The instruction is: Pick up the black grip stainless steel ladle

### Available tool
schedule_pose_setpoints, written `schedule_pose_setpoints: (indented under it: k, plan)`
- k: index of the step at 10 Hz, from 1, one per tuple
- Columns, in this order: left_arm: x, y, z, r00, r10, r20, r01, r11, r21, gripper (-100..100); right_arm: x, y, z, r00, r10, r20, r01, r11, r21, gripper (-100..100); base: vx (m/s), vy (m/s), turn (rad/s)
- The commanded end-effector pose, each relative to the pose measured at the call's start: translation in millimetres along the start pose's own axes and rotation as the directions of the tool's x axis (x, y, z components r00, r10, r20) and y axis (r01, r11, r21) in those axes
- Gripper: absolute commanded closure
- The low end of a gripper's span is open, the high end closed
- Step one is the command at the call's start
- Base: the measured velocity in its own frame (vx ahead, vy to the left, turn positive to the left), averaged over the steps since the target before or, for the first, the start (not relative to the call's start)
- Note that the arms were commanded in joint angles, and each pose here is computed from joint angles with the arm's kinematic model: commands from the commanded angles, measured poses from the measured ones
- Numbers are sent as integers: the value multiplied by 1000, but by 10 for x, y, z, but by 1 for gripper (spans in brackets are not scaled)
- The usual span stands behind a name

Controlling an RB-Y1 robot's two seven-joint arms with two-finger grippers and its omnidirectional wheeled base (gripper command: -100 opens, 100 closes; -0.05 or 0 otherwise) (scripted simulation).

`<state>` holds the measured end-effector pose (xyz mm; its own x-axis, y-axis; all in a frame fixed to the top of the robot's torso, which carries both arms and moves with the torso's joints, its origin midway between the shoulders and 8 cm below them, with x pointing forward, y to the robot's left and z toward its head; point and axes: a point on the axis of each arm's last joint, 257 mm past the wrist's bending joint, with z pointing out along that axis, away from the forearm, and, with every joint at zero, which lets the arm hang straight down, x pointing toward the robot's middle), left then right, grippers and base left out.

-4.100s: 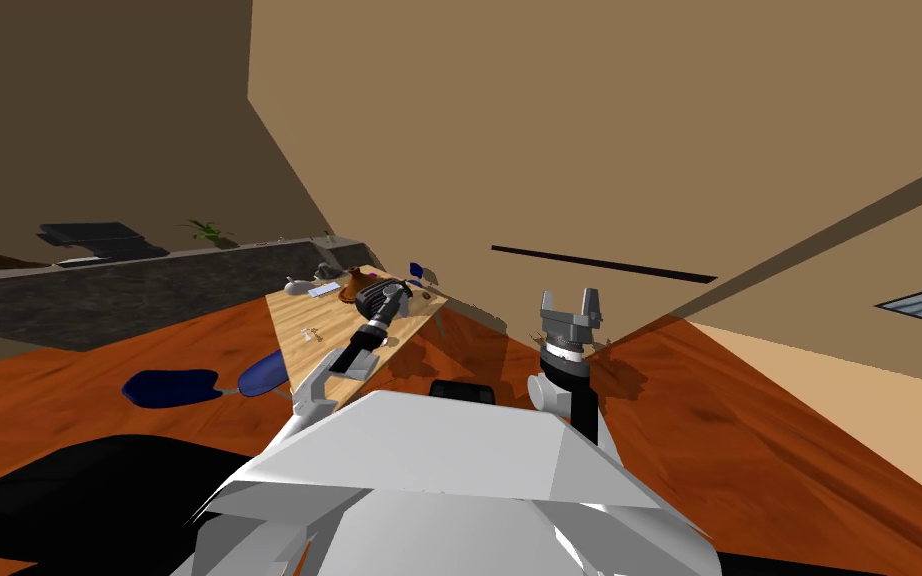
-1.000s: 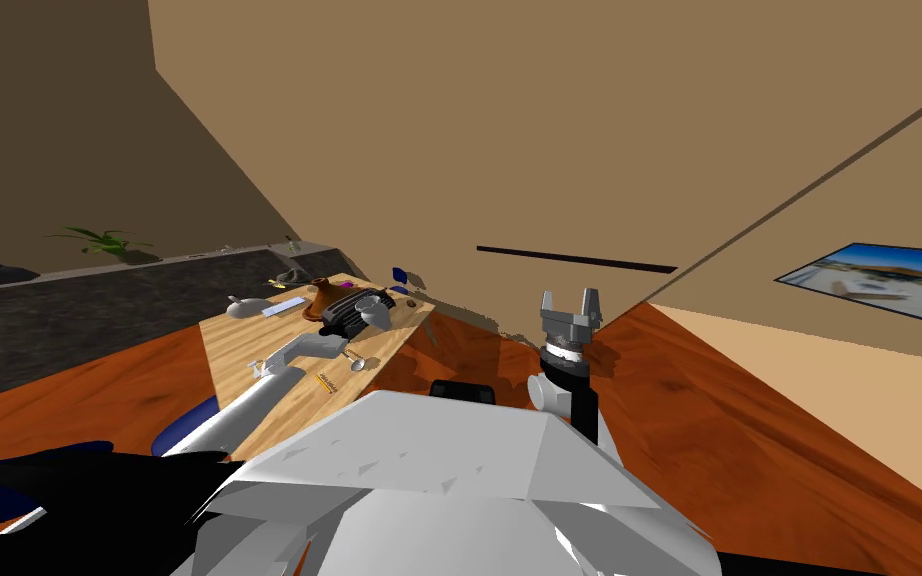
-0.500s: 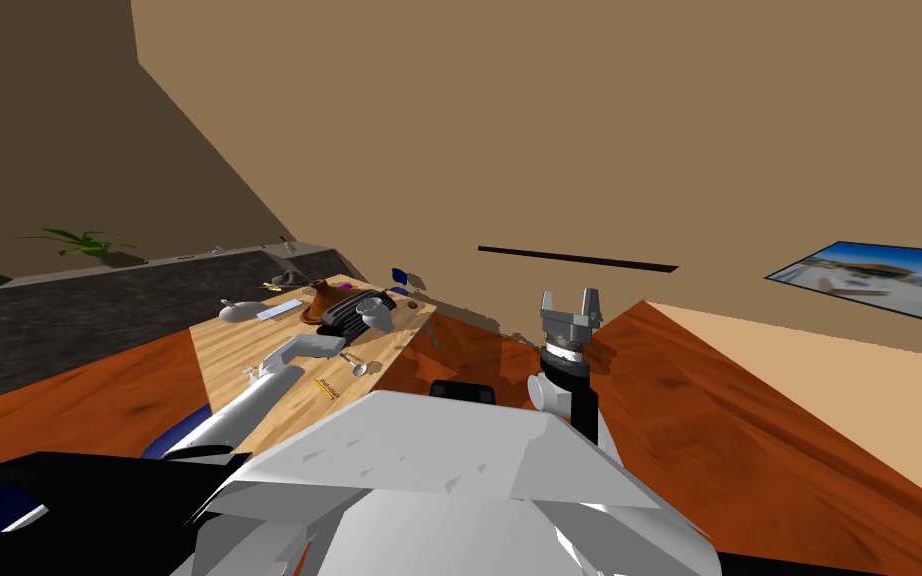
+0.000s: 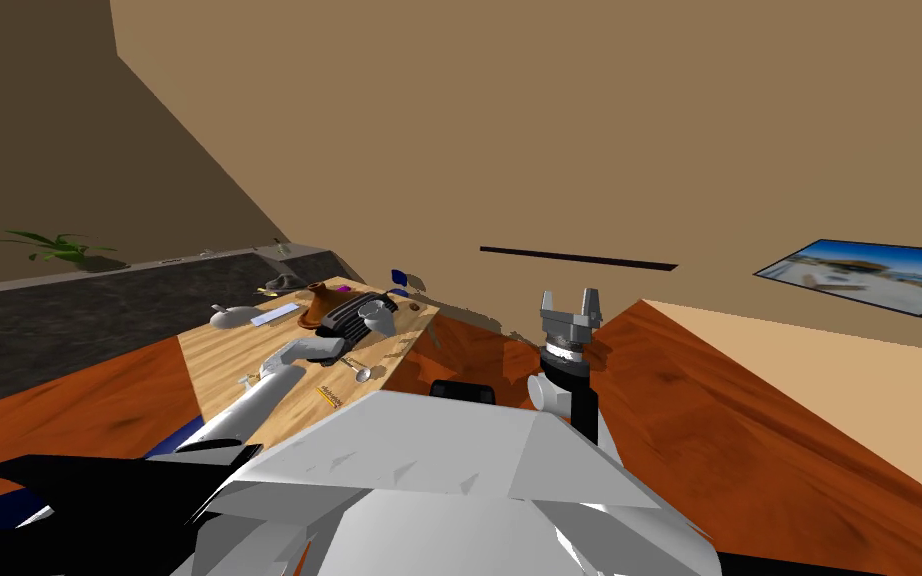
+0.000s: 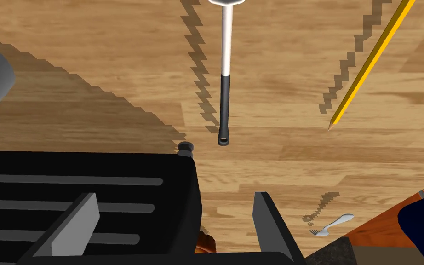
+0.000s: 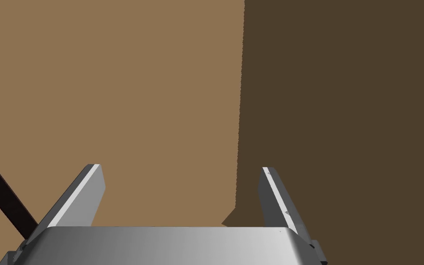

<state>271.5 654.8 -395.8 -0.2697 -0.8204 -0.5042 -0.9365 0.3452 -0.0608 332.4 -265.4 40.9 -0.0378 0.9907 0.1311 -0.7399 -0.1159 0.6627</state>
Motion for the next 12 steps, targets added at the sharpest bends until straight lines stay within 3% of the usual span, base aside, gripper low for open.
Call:
schedule_pose_setpoints:
  k: [1,2,4,5,8,9,11,12]
  plan:
    - [131,129,52,998,-14,-58,11,999,-40,-100,0,0,0,1000,0,0,0,1000,0,0,22,91,-21]
    - [131,129,52,998,-14,-58,11,999,-40,-100,0,0,0,1000,0,0,0,1000,0,0,16,64,-24]
    - [426,282,125,988,-36,-149,23,996,-88,-100,0,0,0,1000,0,0,0,1000,0,0,20,84,-48]
    - [426,282,125,988,-36,-149,23,996,-88,-100,0,0,0,1000,0,0,0,1000,0,0,22,79,-24]
    - [905,436,195,961,-63,-269,27,990,-135,-100,0,0,0,1000,0,0,0,1000,0,0,24,78,-42]
    - [1209,510,225,941,-76,-330,25,987,-156,-100,0,0,0,1000,0,0,0,1000,0,0,39,102,-49]
    - [1208,467,244,945,-75,-320,26,988,-154,-100,0,0,0,1000,0,0,0,1000,0,0,23,51,-17]
    - [1214,475,244,944,-74,-322,25,988,-154,0,0,0,0,1000,0,0,0,1000,0,0,3,6,0]
